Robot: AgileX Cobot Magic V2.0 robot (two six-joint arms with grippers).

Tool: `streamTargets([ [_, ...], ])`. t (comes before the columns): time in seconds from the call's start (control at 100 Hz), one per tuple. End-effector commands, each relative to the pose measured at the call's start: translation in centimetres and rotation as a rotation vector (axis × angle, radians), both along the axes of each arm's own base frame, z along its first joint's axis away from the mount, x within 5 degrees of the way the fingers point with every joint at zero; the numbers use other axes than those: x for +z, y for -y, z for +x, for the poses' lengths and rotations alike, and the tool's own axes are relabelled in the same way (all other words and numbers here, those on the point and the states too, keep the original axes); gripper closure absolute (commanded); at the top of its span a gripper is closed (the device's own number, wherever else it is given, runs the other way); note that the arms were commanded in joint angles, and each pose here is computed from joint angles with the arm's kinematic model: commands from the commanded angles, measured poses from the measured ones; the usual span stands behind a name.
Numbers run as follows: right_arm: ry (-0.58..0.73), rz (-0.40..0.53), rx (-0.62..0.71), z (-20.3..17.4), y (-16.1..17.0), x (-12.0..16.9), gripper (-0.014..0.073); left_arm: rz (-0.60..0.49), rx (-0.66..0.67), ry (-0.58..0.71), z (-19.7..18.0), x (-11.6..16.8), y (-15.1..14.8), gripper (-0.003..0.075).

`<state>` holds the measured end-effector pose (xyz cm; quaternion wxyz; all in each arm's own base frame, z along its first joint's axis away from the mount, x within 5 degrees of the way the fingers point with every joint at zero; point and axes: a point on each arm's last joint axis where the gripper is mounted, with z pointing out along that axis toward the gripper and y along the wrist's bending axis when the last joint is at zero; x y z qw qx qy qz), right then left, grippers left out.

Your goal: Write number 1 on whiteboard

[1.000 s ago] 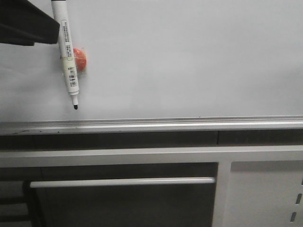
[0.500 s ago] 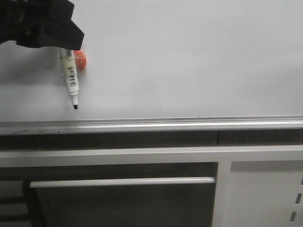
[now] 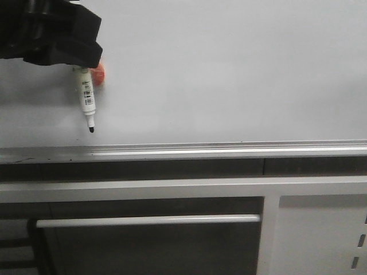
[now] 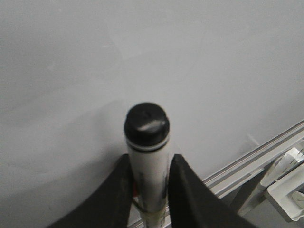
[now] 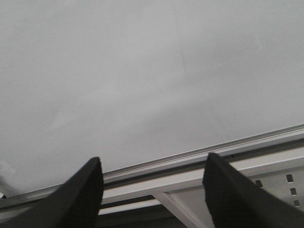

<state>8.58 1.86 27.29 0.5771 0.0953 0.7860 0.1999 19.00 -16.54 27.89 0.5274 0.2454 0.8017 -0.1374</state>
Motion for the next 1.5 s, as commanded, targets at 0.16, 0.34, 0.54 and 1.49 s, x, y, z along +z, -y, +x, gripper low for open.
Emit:
streamTargets([
  [0.16, 0.077, 0.006, -0.048, 0.4, 0.4, 1.5, 0.0180, -0.025, -0.007, 0.048, 0.1, 1.6, 0.1, 0.0741],
  [0.34, 0.077, 0.006, -0.048, 0.4, 0.4, 1.5, 0.0180, -0.040, -0.097, 0.047, -0.5, 1.8, 0.6, 0.0741],
  [0.54, 0.025, 0.007, -0.002, 0.2, 0.0, 1.3, 0.0180, -0.075, -0.375, 0.002, -2.5, 1.9, 2.2, 0.0741],
  [1.49, -0.053, -0.151, 0.876, 2.8, -5.7, 8.8, 0.0180, 0.234, -0.938, 0.015, -6.2, 2.2, 9.4, 0.0741],
])
